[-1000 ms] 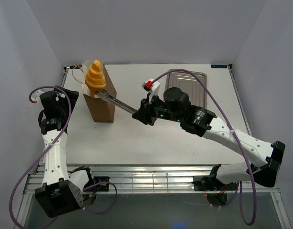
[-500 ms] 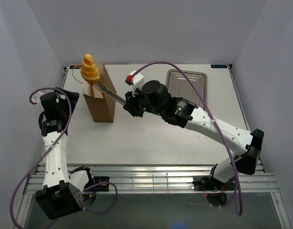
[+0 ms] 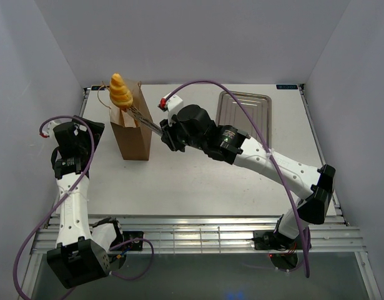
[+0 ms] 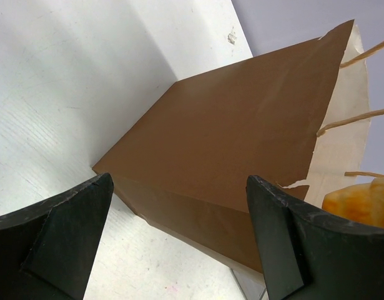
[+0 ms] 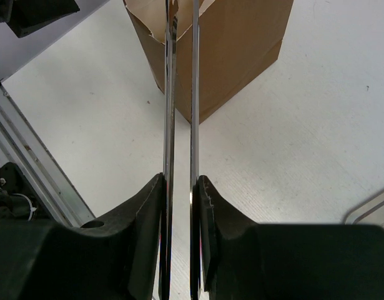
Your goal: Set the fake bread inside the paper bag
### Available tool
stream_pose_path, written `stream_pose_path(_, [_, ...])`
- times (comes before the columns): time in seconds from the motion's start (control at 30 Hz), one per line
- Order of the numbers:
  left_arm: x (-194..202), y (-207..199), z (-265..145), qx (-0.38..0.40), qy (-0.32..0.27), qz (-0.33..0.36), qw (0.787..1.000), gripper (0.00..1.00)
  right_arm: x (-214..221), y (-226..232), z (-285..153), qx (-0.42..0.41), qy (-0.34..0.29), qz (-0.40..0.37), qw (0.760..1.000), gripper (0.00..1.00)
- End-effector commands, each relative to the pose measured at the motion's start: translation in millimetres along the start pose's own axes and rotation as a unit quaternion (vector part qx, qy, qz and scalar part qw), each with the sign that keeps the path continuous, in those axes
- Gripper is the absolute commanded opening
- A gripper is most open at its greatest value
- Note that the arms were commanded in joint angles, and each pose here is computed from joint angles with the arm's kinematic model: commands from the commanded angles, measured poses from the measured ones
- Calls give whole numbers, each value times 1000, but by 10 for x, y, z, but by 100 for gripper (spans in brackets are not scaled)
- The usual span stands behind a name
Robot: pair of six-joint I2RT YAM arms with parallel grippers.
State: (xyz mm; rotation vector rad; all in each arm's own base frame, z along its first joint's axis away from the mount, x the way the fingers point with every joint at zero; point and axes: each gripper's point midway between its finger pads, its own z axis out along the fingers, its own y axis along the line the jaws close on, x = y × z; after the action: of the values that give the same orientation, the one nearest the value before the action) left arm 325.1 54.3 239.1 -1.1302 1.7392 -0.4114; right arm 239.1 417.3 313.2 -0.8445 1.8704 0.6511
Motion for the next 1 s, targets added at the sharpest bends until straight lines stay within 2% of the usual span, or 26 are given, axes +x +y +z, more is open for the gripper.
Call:
stream_pose_path(0.0, [-10,-8,-48,6,-6,7,1000,98,-442,9,-180,2,-67,7,998,10])
stream_pose_path(0.33, [-1,4,-48,5,-5,7,1000,98,-459,42,-211,-8,-71,10,997,21])
stream_pose_path(0.97, [3,8,-43,5,-5,7,1000,98,-455,77,-286,-19,-77,21,997,36])
